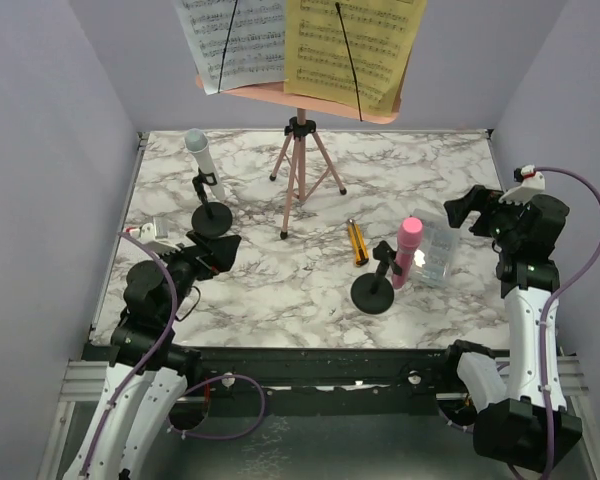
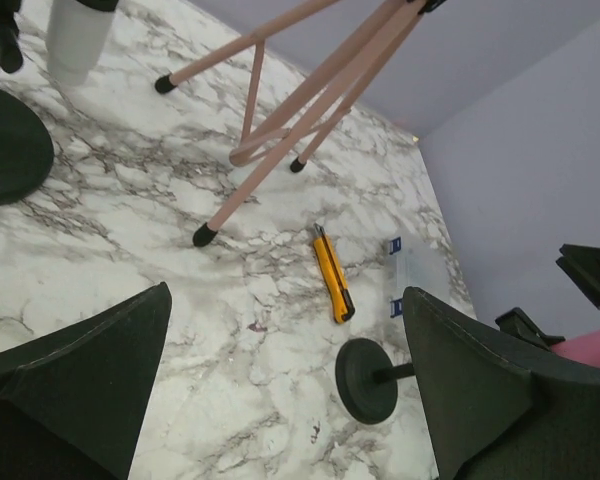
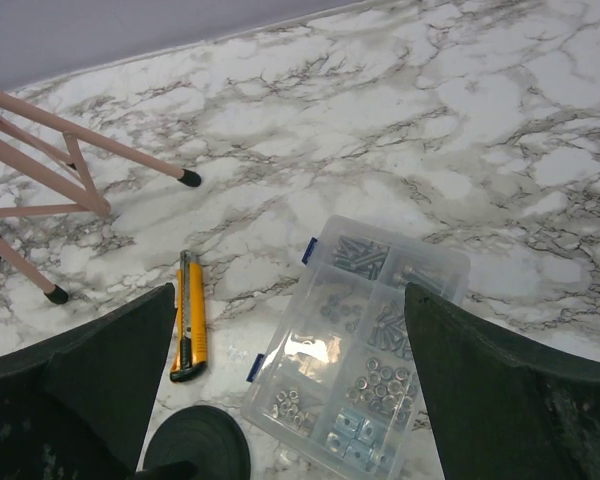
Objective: Pack up the instrument practice props
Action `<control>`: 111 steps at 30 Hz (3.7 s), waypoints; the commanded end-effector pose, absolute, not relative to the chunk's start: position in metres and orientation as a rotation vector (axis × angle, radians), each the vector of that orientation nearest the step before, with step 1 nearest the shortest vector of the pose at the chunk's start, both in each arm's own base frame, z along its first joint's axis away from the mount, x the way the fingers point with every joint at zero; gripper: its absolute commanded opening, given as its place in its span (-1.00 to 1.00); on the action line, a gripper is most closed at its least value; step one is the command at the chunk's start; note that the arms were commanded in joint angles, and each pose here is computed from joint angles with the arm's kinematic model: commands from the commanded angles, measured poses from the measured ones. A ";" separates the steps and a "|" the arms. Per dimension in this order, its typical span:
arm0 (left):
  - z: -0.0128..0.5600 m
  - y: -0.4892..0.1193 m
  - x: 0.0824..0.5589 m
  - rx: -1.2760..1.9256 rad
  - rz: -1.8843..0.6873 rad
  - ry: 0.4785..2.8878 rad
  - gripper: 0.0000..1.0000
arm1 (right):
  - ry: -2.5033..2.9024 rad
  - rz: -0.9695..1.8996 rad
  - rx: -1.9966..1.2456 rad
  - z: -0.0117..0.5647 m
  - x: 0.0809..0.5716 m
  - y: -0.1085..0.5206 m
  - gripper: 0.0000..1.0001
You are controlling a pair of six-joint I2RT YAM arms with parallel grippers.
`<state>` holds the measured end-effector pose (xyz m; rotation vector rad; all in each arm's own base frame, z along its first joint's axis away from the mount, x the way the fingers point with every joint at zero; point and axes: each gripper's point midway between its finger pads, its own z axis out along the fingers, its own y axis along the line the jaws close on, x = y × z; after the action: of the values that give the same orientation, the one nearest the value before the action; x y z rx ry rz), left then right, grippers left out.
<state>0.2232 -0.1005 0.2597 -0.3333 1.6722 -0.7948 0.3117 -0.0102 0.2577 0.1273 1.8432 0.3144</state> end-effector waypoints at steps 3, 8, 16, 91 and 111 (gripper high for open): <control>0.268 -0.135 0.222 -0.259 -0.973 1.783 0.98 | 1.845 0.354 0.091 0.253 0.314 -0.005 1.00; 0.249 -0.160 0.221 -0.187 -1.090 1.921 0.98 | 1.850 0.364 0.021 0.248 0.312 0.001 1.00; 0.240 -0.200 0.212 0.009 -1.250 1.928 0.98 | 1.849 0.468 -0.293 0.229 0.293 0.034 1.00; 0.154 -0.453 0.204 1.019 -1.206 1.345 0.12 | 1.829 0.580 -0.620 0.196 0.269 0.059 1.00; 0.159 -0.458 0.200 0.992 -1.250 1.308 -0.94 | 1.828 0.562 -0.616 0.197 0.269 0.058 1.00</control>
<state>0.2050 -0.4528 0.1483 1.0072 1.3550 -1.2145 0.2708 0.0577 0.1970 -0.6069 1.8326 0.5667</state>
